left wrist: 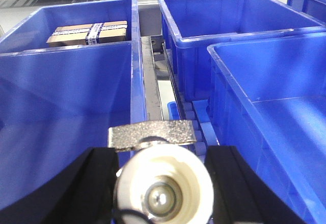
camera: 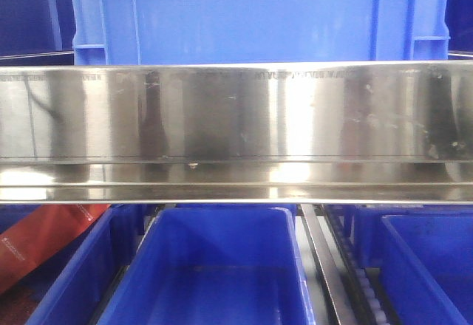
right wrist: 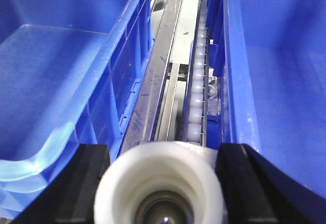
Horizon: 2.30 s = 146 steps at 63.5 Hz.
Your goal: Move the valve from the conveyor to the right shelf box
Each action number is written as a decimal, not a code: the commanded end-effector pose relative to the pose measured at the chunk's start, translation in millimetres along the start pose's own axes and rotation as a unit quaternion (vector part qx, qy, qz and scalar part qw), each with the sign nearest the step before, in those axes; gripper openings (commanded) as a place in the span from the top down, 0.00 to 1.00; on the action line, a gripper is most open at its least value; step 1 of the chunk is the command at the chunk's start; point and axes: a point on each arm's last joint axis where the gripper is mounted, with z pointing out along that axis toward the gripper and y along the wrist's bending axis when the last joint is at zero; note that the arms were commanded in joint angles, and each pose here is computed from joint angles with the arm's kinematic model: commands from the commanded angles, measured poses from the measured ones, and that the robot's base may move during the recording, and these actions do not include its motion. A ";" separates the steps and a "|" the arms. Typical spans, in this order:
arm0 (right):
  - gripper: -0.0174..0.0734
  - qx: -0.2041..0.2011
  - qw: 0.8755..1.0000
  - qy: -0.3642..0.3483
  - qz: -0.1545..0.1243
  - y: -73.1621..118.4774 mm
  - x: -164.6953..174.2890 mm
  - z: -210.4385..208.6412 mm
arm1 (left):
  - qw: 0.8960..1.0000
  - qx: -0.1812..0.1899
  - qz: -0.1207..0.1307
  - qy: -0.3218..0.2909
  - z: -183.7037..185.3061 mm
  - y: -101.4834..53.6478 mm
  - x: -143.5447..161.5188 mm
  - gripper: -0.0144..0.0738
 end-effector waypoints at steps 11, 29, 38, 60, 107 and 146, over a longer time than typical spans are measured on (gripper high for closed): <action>0.98 0.009 0.998 -0.058 -0.001 -0.4 -12.0 -8.7 | 0.999 -0.001 -0.003 -0.037 -5.1 -0.3 -7.9 0.96; 0.98 0.012 0.997 -0.075 -0.001 -1.0 -15.0 -9.1 | 0.999 -0.001 -0.004 -0.041 -5.2 -0.4 -8.7 0.96; 0.98 0.007 0.997 -0.081 0.004 -0.1 -16.0 -9.2 | 0.999 0.006 -0.013 -0.049 -5.7 -1.5 -10.5 0.96; 0.98 -0.025 0.984 -0.173 0.013 7.3 -66.4 -12.4 | 0.995 0.087 -0.001 -0.053 19.1 -35.8 -49.9 0.96; 0.98 -0.158 0.987 -0.005 -0.037 88.5 -77.4 161.7 | 0.955 0.245 0.078 0.148 166.0 -184.8 3.2 0.96; 0.19 -0.162 0.985 0.033 -0.041 90.7 -68.8 173.6 | 0.947 0.246 0.086 0.186 173.0 -187.4 14.9 0.15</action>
